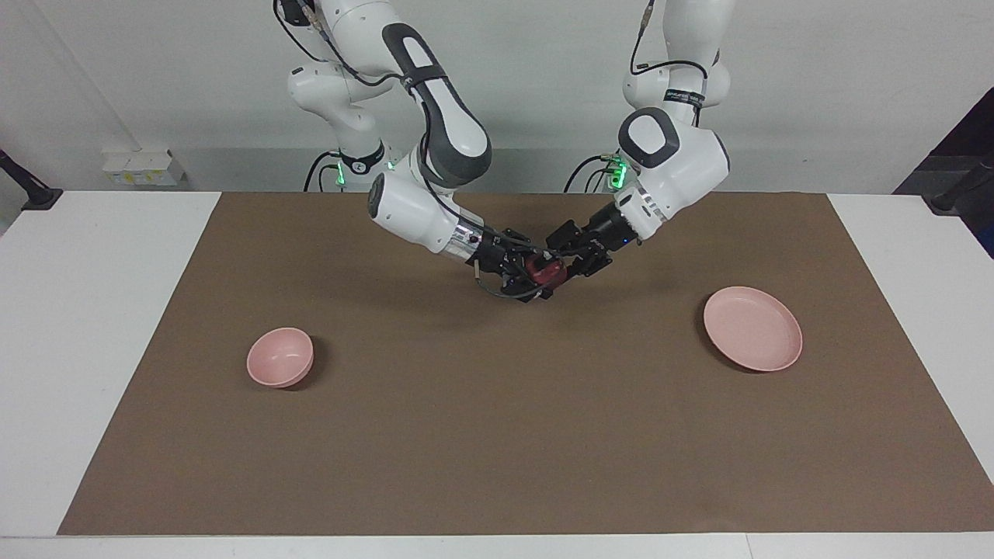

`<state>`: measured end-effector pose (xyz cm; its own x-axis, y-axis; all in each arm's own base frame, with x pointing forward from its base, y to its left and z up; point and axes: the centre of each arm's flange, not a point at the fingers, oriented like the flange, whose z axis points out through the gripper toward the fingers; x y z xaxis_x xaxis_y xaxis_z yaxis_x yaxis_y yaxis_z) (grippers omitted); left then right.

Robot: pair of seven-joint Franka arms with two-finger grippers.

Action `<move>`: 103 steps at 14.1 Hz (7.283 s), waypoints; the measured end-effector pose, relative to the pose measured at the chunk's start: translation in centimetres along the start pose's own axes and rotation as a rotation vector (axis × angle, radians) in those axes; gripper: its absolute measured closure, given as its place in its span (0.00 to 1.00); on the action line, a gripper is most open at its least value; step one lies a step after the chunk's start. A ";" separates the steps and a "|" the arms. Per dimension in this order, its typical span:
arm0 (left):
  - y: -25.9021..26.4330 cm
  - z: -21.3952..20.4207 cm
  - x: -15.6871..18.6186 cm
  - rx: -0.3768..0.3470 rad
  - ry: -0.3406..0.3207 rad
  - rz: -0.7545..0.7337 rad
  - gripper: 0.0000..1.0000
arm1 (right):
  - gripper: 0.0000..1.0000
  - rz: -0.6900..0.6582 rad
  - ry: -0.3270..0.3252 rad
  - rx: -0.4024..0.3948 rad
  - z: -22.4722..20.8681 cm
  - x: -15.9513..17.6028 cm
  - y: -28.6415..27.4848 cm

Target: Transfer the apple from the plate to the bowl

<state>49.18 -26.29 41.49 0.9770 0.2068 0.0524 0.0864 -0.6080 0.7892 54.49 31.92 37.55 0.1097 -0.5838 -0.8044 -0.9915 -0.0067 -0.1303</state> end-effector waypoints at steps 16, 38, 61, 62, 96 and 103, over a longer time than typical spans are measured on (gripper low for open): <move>-2.7 -3.1 3.1 0.179 0.021 0.134 0.00 | 0.22 -0.344 0.349 0.011 -9.9 3.0 -5.6; 3.7 -29.8 12.2 0.876 -0.253 0.451 0.00 | 0.22 -1.333 1.019 -0.492 -27.7 19.8 -9.6; 5.2 -33.5 11.5 0.880 -0.272 0.404 0.00 | 0.00 -1.271 0.960 -0.682 -29.9 18.3 -6.4; 5.2 -33.5 11.5 0.880 -0.272 0.404 0.00 | 0.00 -1.263 0.925 -0.690 -30.4 17.1 -6.7; 5.2 -33.6 11.6 0.880 -0.271 0.402 0.00 | 0.00 -1.232 0.632 -0.853 -43.0 -2.1 -2.3; 5.2 -33.6 11.6 0.880 -0.271 0.402 0.00 | 0.00 -1.231 0.612 -0.829 -43.2 -2.0 -2.5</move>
<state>54.37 -1.28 66.73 0.9674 -0.2530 -0.0117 -0.2530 -0.9675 0.0044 53.67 -2.00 64.55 0.9903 -0.1109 -0.0841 -0.1107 -0.9938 0.0071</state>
